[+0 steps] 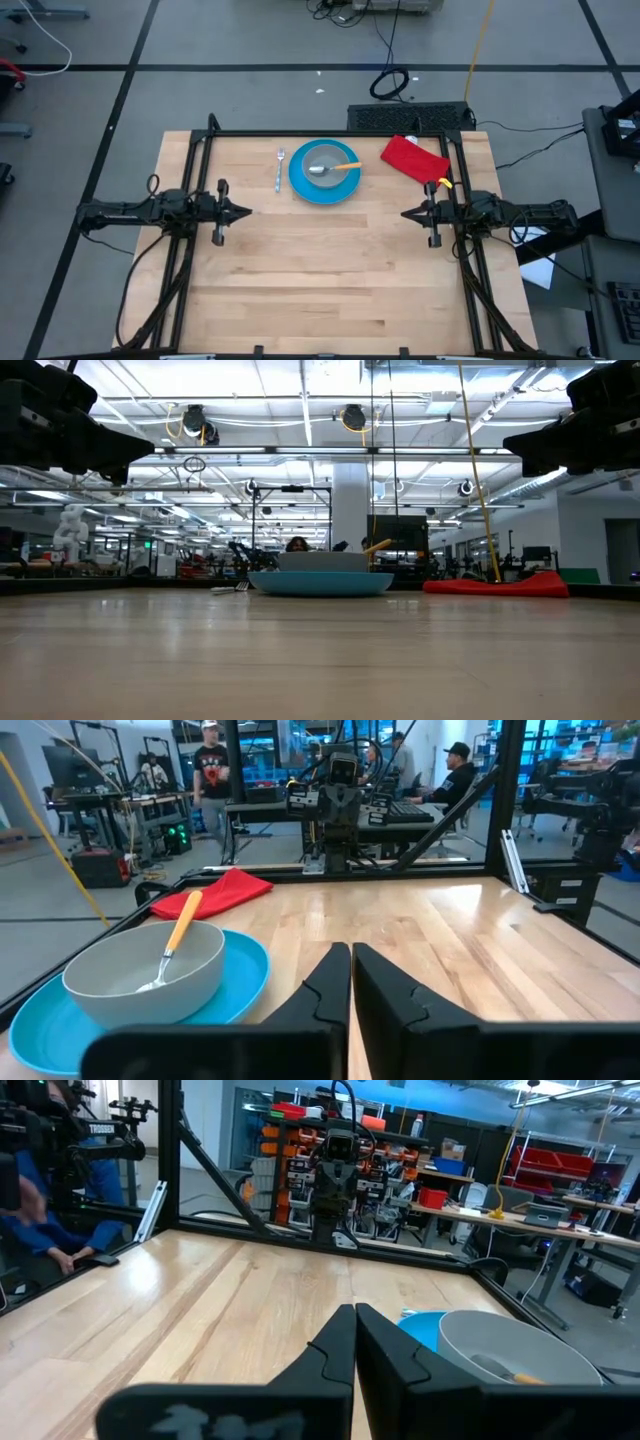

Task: Pick and place plate/cup/fork/spoon on tray
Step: Return to Home Position

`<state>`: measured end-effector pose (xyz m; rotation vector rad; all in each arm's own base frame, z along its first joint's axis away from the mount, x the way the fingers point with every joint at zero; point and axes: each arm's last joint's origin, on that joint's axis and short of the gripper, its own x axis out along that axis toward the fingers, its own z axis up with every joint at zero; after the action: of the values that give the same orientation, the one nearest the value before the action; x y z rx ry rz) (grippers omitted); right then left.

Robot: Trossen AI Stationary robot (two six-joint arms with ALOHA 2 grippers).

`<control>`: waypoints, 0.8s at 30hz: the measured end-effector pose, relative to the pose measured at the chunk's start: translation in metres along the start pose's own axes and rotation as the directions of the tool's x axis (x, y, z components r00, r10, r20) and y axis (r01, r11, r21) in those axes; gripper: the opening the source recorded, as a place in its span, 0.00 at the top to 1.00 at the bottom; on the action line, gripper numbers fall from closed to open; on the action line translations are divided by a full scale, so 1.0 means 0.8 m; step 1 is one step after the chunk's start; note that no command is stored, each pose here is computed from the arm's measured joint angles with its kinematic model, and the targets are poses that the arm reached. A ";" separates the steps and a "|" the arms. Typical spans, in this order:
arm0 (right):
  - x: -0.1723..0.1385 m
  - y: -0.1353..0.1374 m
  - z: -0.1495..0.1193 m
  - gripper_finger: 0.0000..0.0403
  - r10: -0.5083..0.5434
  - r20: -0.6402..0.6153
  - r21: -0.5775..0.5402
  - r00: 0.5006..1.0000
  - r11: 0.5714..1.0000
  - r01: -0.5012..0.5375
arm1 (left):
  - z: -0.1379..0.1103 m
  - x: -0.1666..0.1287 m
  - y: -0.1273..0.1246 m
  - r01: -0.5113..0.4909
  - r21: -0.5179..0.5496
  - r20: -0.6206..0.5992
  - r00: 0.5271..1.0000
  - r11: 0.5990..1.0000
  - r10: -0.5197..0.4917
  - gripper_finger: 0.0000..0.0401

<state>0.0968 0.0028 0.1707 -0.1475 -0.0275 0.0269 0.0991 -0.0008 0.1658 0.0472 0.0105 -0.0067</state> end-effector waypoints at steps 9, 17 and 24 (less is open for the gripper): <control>0.000 0.000 0.000 1.00 0.000 0.001 -0.002 1.000 1.000 0.000 | 0.000 0.000 0.000 0.000 0.000 0.000 1.000 1.000 0.000 0.98; 0.000 0.000 0.000 1.00 0.000 0.002 -0.002 1.000 1.000 0.000 | 0.000 0.000 0.000 0.000 0.000 0.000 1.000 1.000 0.000 0.91; 0.000 0.000 0.000 1.00 -0.001 0.003 -0.002 1.000 1.000 0.001 | 0.000 0.000 0.000 0.000 0.000 0.000 1.000 1.000 0.000 0.91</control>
<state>0.0968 0.0027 0.1709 -0.1494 -0.0306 0.0265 0.0991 -0.0008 0.1658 0.0475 0.0103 -0.0067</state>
